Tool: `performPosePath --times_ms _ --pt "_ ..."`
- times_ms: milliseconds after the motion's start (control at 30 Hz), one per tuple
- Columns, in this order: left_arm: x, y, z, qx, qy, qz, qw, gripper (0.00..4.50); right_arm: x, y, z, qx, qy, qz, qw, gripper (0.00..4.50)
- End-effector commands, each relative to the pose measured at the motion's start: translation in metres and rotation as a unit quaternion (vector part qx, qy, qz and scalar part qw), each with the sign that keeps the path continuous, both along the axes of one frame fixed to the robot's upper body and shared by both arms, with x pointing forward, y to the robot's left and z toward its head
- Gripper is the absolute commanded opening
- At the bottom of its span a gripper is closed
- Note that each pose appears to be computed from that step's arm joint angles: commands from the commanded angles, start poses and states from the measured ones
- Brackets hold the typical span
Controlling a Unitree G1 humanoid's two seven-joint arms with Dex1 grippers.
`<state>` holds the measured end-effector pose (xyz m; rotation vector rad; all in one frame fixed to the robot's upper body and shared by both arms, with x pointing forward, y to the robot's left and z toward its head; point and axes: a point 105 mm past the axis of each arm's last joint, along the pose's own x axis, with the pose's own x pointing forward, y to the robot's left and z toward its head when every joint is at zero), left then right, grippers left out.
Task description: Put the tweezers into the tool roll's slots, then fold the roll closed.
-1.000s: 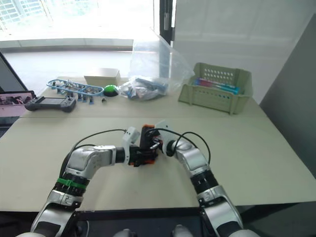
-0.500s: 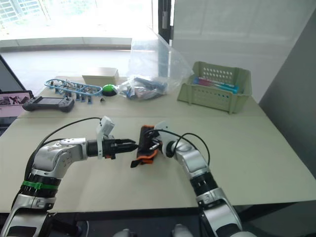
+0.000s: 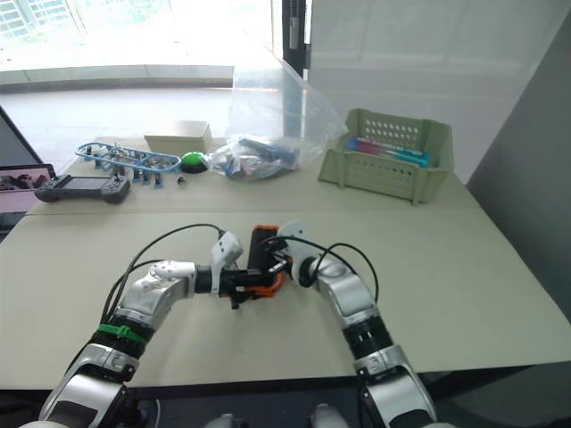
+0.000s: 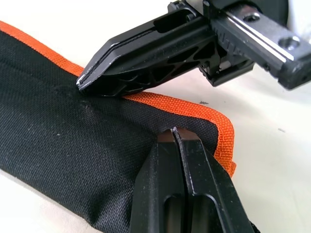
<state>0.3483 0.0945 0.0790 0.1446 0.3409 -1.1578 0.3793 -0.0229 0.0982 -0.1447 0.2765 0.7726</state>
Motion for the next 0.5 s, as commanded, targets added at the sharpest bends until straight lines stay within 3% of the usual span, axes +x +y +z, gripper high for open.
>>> performPosePath --times_ms 33,100,167,333,500 --pt "-0.014 0.008 -0.038 0.042 0.051 -0.002 0.998 0.01 -0.007 0.009 0.022 0.027 -0.044 0.062 0.997 0.0" --pt "-0.014 0.009 -0.037 0.04 0.051 -0.001 0.998 0.01 -0.008 0.011 0.025 0.025 -0.045 0.079 0.996 0.0" --pt "-0.014 0.011 -0.036 0.041 0.048 0.0 0.998 0.01 -0.005 0.009 0.01 0.0 -0.022 0.079 0.997 0.0" --pt "-0.013 0.011 -0.034 0.042 0.043 0.002 0.998 0.01 0.009 -0.002 -0.021 -0.032 0.021 0.039 0.998 0.0" --pt "-0.014 0.011 -0.03 0.04 0.035 -0.001 0.999 0.01 0.031 -0.015 -0.034 -0.039 0.038 -0.013 0.998 0.0"
